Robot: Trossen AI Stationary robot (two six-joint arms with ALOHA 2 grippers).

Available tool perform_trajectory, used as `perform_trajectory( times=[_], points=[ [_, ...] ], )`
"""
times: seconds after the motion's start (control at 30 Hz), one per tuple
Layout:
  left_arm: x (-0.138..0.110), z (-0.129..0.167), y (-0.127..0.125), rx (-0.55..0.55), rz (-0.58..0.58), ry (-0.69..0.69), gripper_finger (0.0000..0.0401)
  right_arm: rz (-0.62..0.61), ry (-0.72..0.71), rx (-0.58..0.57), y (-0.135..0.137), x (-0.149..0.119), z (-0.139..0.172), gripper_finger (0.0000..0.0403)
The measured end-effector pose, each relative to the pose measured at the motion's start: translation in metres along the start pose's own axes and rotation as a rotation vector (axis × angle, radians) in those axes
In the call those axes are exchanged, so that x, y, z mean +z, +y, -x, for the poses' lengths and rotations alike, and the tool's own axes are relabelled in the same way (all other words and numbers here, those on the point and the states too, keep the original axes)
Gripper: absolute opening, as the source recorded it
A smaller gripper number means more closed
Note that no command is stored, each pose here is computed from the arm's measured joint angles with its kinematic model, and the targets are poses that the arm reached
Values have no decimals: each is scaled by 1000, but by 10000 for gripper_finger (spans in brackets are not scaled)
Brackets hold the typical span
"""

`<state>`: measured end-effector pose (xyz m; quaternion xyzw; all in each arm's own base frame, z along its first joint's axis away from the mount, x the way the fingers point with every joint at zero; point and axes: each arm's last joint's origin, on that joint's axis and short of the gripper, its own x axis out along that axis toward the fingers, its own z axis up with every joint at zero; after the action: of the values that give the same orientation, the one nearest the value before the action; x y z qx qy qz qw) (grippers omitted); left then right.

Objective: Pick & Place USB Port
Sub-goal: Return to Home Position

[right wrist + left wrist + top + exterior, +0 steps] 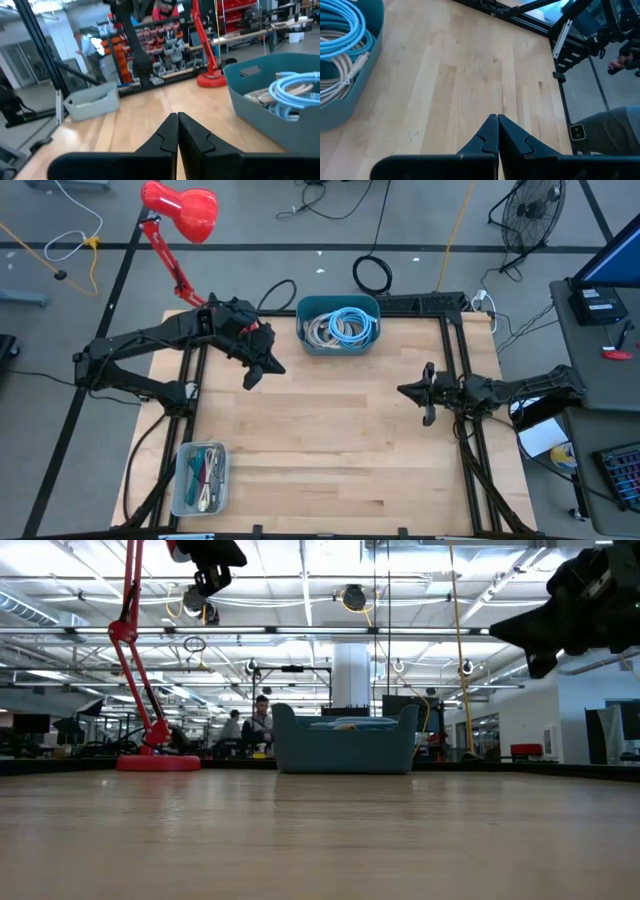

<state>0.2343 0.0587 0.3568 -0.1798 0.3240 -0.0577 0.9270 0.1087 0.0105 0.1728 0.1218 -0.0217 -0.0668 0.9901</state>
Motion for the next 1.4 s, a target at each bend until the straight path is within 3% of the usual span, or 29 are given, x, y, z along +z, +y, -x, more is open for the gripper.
perform_trajectory(
  times=[0.63, 0.87, 1.07, 1.4],
  points=[
    [-3, 0, 0, 10, 27, 25, 0, 144, 14, 33, -4, -2, 12, 0],
    [-3, -2, -3, 7, 24, 30, 0, 149, 156, 167, -1, -12, 12, 0],
    [-3, -2, -4, 6, 25, 31, 0, 182, 274, 151, -4, -22, 14, 0],
    [-3, -2, -3, 7, 30, 30, 0, 203, 249, 149, -5, -20, 16, 0]
  ],
)
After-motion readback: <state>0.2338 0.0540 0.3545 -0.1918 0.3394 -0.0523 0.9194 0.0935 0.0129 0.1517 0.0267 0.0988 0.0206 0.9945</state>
